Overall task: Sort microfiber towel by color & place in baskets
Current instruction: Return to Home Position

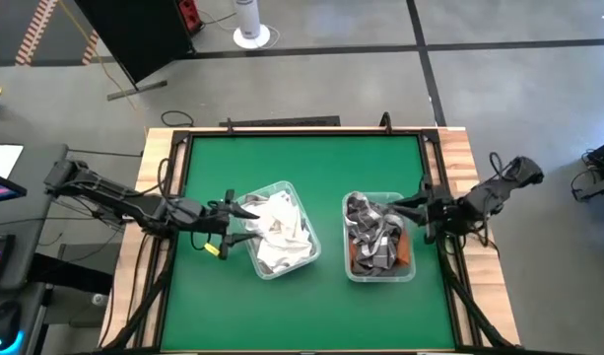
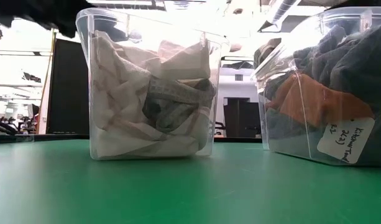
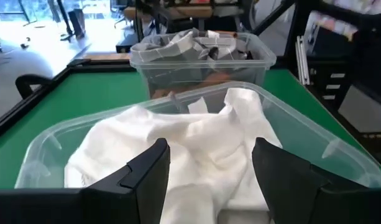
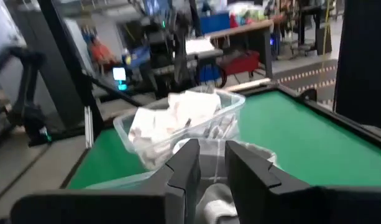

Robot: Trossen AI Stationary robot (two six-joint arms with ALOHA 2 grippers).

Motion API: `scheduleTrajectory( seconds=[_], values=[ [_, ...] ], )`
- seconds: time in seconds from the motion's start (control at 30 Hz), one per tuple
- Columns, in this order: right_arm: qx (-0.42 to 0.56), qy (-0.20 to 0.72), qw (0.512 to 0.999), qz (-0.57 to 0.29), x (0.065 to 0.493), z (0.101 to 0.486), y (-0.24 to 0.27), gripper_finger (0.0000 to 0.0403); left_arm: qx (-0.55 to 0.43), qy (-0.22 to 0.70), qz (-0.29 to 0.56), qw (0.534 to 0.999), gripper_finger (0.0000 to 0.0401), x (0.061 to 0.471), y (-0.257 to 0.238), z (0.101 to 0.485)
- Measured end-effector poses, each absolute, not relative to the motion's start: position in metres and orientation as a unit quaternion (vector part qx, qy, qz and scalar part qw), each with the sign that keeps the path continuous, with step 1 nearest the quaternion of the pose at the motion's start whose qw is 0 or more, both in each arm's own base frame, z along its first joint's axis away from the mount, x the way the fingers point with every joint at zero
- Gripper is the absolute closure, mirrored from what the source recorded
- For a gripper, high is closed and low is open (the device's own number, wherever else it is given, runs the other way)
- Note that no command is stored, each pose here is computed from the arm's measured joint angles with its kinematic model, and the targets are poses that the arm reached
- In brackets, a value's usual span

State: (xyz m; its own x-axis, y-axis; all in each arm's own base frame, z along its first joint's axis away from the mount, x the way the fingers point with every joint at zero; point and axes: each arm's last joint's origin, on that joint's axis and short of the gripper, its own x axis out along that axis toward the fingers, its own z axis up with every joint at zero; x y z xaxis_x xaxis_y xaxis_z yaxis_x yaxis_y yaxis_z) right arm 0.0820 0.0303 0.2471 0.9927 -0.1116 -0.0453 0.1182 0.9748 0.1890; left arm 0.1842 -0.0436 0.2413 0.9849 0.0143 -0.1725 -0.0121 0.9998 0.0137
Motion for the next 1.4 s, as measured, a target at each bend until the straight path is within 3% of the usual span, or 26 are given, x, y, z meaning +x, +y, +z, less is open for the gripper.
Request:
scheduleTrajectory(
  seconds=[0.17,0.67,1.4],
  values=[
    [0.099,-0.027,0.994,-0.034,0.063,0.239,0.017,0.0296,-0.003,0.063,-0.001,0.998,0.0182,0.178,-0.031,0.228],
    [0.072,-0.015,0.997,-0.029,0.064,0.238,0.016,0.0296,-0.04,0.037,0.011,0.998,0.0182,0.153,-0.007,0.195],
    [0.07,-0.072,0.995,0.029,0.089,0.181,0.032,0.0296,-0.05,0.014,-0.055,0.997,0.0182,0.136,-0.009,0.164]
  ],
)
